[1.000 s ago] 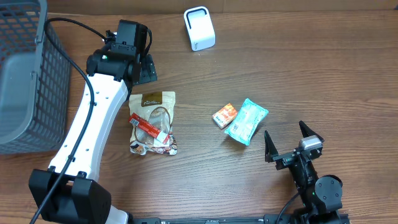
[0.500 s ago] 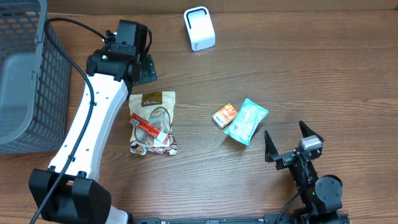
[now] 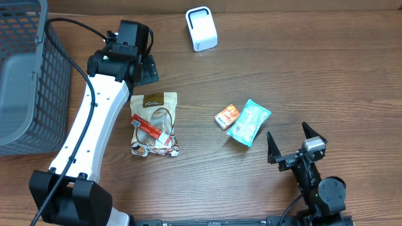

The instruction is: Scan the item barcode

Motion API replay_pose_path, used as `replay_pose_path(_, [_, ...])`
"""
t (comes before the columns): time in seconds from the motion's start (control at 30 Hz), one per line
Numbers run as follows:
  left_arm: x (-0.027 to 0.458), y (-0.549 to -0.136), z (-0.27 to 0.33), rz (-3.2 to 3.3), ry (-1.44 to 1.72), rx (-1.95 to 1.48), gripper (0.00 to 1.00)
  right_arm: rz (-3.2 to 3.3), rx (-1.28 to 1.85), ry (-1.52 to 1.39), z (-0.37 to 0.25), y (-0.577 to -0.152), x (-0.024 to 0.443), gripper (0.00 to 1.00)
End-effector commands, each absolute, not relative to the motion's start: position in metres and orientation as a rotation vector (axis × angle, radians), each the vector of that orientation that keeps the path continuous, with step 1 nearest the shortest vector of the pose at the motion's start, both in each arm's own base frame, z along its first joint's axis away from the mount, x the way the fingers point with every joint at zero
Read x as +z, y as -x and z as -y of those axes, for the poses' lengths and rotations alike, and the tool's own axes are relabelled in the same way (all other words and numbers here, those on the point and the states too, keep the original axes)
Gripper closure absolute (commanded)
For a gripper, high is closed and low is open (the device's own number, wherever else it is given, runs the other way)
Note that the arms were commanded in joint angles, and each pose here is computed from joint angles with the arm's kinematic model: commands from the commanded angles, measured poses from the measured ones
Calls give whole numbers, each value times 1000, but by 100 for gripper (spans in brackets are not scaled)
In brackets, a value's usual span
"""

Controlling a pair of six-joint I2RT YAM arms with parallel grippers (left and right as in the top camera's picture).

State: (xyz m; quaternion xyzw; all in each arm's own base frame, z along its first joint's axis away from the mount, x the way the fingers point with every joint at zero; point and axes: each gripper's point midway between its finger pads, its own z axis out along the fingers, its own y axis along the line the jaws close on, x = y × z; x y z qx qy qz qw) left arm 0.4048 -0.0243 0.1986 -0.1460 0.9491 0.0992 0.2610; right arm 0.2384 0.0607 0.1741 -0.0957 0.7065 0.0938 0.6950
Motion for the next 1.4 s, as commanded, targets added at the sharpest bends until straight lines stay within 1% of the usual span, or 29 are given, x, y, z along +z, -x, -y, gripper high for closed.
replay_pose_path(0.0, [210,-406,20,-2540,382,290,0,-1582,199,209,-59,-239,170,0])
replay_pose_path(0.43, [210,-406,20,-2540,382,290,0,-1576,221,230,-64,-238,171,0])
replay_pose_path(0.57, [210,-406,20,-2540,382,290,0,-1554,317,316,-82,-231,174,0])
replay_pose_path(0.73, [210,-406,20,-2540,382,290,0,-1562,395,261,-85,-230,177,0])
replay_pose_path(0.9, [210,-406,20,-2540,382,290,0,-1527,441,165,-78,-225,214,0])
replay_pose_path(1.2, [210,-406,20,-2540,382,290,0,-1590,389,27,-53,-203,309,0])
replay_pose_path(1.3, [210,-406,20,-2540,382,290,0,-1673,382,25,-54,-209,336,0])
replay_pose_path(1.37, [210,-406,20,-2540,382,290,0,-1757,373,22,-56,-216,345,0])
